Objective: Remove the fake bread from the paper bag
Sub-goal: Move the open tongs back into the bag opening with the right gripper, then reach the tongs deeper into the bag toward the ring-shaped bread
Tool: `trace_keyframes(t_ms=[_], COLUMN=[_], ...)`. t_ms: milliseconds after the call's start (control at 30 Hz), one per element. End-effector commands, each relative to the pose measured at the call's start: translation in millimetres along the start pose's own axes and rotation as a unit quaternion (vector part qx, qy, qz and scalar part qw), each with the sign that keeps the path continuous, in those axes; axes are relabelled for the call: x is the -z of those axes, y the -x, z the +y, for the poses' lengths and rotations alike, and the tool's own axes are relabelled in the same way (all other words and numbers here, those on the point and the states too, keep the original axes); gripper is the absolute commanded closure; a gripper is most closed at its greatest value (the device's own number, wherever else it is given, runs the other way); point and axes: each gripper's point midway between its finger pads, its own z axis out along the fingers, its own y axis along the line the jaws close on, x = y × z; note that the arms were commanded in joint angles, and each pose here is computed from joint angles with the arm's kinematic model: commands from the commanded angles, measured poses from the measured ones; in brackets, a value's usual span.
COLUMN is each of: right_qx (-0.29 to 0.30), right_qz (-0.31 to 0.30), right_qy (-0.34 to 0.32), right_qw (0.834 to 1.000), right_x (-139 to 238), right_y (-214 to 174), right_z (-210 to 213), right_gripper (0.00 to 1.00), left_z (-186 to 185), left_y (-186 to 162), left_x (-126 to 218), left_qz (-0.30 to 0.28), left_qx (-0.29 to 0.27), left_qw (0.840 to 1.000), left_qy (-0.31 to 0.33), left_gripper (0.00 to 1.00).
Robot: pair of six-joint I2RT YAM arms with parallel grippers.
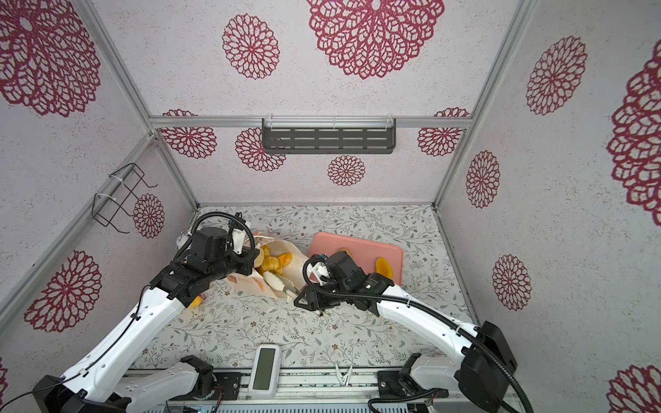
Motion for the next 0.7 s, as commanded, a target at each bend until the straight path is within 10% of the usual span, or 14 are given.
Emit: trace_keyframes(t_ms=[0,667], right_qx=[0.050,0.002], right_qz=[-0.035,-0.046], right_qy=[0.013,-0.059], right_qw=[0.998,0.997], right_x=[25.0,5.6], right_y=[13.1,52.5], right_z=[25.6,-18.6], right_gripper=[0.53,0.41], left_z=[-5.6,-12.6], left_y=[14.8,17.2], left_x=[2.9,8.5], left_qz=[-0.023,-0.029], left_qx=[-0.006,-0.014], left_qw=[1.000,0.999], left_qy=[-0.011,-0.029], left_gripper=[1.00,1.00])
